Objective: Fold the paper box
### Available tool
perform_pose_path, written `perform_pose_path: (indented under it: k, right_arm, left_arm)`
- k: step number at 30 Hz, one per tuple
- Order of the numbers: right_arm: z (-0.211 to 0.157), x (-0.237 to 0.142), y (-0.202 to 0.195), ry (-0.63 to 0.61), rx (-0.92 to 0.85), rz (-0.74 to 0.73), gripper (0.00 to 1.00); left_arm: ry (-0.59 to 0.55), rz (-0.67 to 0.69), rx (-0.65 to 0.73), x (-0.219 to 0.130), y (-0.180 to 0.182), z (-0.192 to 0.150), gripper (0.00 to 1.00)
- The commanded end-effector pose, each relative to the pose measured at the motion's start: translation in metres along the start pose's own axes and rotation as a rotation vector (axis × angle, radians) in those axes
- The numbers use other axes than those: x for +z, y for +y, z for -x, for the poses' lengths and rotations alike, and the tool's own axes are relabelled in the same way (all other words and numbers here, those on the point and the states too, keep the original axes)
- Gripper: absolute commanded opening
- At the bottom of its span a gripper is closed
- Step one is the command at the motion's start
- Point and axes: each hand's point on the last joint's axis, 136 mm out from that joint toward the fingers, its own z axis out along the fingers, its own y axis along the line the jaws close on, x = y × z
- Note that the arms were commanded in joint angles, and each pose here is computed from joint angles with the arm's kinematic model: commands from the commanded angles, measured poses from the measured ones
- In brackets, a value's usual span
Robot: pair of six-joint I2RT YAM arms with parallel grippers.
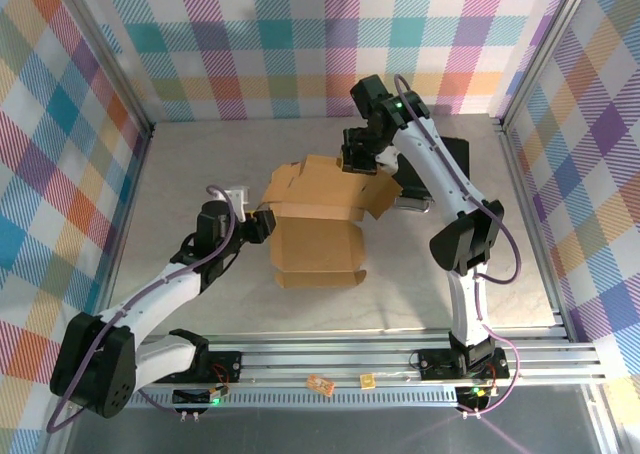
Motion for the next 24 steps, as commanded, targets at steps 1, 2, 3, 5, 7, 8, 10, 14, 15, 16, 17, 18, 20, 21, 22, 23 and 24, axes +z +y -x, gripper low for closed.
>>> perform_pose_path:
  k: [1, 2, 3, 5, 7, 8, 10, 14, 15, 16, 17, 18, 20, 21, 22, 23, 24]
  right_arm:
    - [-0.007, -0.018, -0.01, 0.031, 0.026, -0.016, 0.0]
    - [-0.007, -0.019, -0.01, 0.031, 0.028, -0.012, 0.0]
    - [-0.006, -0.019, -0.009, 0.035, 0.031, -0.01, 0.0]
    - [-0.005, -0.019, -0.007, 0.042, 0.038, -0.005, 0.0]
    - [-0.004, -0.021, -0.005, 0.047, 0.042, 0.003, 0.0]
    - [-0.002, -0.021, -0.004, 0.046, 0.044, 0.006, 0.0]
    - [0.001, -0.021, -0.002, 0.046, 0.051, 0.013, 0.0]
    - [0.003, -0.018, 0.001, 0.064, 0.069, 0.03, 0.0]
    - [0.003, -0.017, 0.001, 0.064, 0.069, 0.032, 0.0]
    - [0.002, -0.018, 0.001, 0.067, 0.069, 0.032, 0.0]
    - [0.002, -0.018, 0.001, 0.068, 0.068, 0.032, 0.0]
    - [0.002, -0.018, 0.001, 0.071, 0.068, 0.031, 0.0]
    - [0.001, -0.017, 0.001, 0.075, 0.067, 0.029, 0.0]
    - [0.001, -0.017, 0.001, 0.076, 0.067, 0.03, 0.0]
    - [0.0, -0.018, 0.0, 0.078, 0.065, 0.032, 0.0]
    - [0.0, -0.017, 0.0, 0.078, 0.063, 0.032, 0.0]
    - [-0.001, -0.017, -0.001, 0.079, 0.061, 0.031, 0.0]
  left_arm:
    - [-0.089, -0.061, 0.036, 0.004, -0.016, 0.028, 0.49]
    - [-0.089, -0.071, 0.03, 0.006, -0.018, 0.029, 0.48]
    - [-0.089, -0.082, 0.024, 0.008, -0.02, 0.028, 0.47]
    - [-0.089, -0.107, 0.016, 0.011, -0.026, 0.028, 0.43]
    - [-0.084, -0.129, 0.016, 0.013, -0.034, 0.028, 0.35]
    - [-0.082, -0.135, 0.02, 0.013, -0.037, 0.028, 0.31]
    - [-0.077, -0.133, 0.032, 0.013, -0.042, 0.027, 0.24]
    - [-0.052, -0.058, 0.055, 0.013, -0.04, 0.022, 0.13]
    - [-0.048, -0.034, 0.062, 0.012, -0.037, 0.019, 0.1]
    - [-0.042, -0.003, 0.067, 0.012, -0.034, 0.017, 0.06]
    - [-0.034, 0.028, 0.072, 0.012, -0.03, 0.014, 0.03]
    - [-0.023, 0.063, 0.085, 0.012, -0.027, 0.01, 0.02]
    - [-0.005, 0.128, 0.127, 0.013, -0.021, 0.004, 0.02]
    - [0.002, 0.175, 0.151, 0.013, -0.017, 0.001, 0.02]
    - [0.011, 0.214, 0.173, 0.014, -0.015, -0.002, 0.01]
    - [0.015, 0.25, 0.186, 0.014, -0.012, -0.003, 0.01]
    - [0.018, 0.27, 0.207, 0.016, -0.012, -0.005, 0.01]
